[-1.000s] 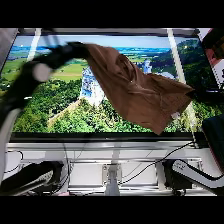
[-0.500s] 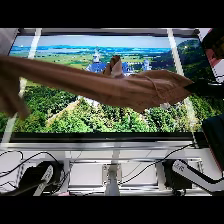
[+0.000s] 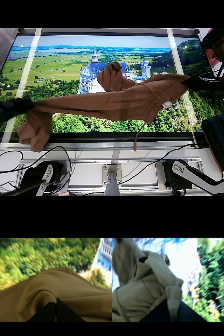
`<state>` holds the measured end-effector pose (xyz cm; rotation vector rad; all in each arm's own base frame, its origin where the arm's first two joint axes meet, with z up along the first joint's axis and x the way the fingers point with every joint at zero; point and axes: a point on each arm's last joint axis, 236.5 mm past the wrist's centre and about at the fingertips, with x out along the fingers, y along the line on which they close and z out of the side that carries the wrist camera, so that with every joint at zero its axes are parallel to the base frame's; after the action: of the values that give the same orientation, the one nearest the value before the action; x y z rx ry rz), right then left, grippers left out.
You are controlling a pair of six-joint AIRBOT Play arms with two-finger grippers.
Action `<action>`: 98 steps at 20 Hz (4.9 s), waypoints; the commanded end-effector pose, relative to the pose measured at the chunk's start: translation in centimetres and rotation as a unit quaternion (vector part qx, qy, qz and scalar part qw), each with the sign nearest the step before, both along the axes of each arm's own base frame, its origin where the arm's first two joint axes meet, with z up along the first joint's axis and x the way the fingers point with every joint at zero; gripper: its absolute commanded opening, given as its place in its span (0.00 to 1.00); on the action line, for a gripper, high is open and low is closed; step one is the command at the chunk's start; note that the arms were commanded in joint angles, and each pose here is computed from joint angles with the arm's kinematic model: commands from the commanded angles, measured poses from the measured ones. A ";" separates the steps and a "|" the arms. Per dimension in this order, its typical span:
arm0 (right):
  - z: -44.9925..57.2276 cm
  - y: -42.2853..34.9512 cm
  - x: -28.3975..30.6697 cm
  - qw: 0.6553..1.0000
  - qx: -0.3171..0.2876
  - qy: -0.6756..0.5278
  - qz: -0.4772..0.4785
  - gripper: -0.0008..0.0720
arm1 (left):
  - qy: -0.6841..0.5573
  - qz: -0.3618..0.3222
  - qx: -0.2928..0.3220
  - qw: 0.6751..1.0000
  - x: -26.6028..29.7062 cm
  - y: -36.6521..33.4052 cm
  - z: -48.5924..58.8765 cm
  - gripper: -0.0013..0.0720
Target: Fold the clothes and pants, and hang the long-sleeved shirts on hangers.
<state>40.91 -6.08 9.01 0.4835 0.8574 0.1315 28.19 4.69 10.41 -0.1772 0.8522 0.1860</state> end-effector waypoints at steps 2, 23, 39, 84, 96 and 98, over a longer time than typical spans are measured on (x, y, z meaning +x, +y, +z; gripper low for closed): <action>1.2 -4.6 2.7 0.993 -0.069 -0.059 -0.075 0.07 | 0.035 -0.013 -0.158 0.987 -0.8 -6.2 -6.3 0.03; -3.1 -9.7 -2.5 0.985 -0.105 0.067 -0.120 0.71 | -0.023 -0.118 -0.179 0.976 1.9 -13.5 -4.6 0.98; -14.3 -1.1 -16.3 0.939 0.184 0.216 -0.195 0.73 | -0.177 -0.089 -0.094 0.976 0.4 -8.5 3.9 0.98; -18.6 -4.8 -3.9 0.935 0.211 0.031 -0.283 0.76 | -0.105 -0.018 -0.169 0.980 1.8 -8.5 -0.2 0.78; -18.4 -5.0 -3.7 0.931 0.220 0.029 -0.292 0.07 | 0.079 0.126 -0.038 0.988 -8.1 -0.5 -5.4 0.67; -18.5 -5.1 -3.7 0.931 0.216 0.030 -0.293 0.07 | 0.133 0.181 -0.019 0.974 -12.2 1.2 -6.2 0.69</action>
<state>37.17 -11.17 -9.54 1.1470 0.7090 -0.2538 21.53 2.28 5.22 -0.3572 0.9745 0.3048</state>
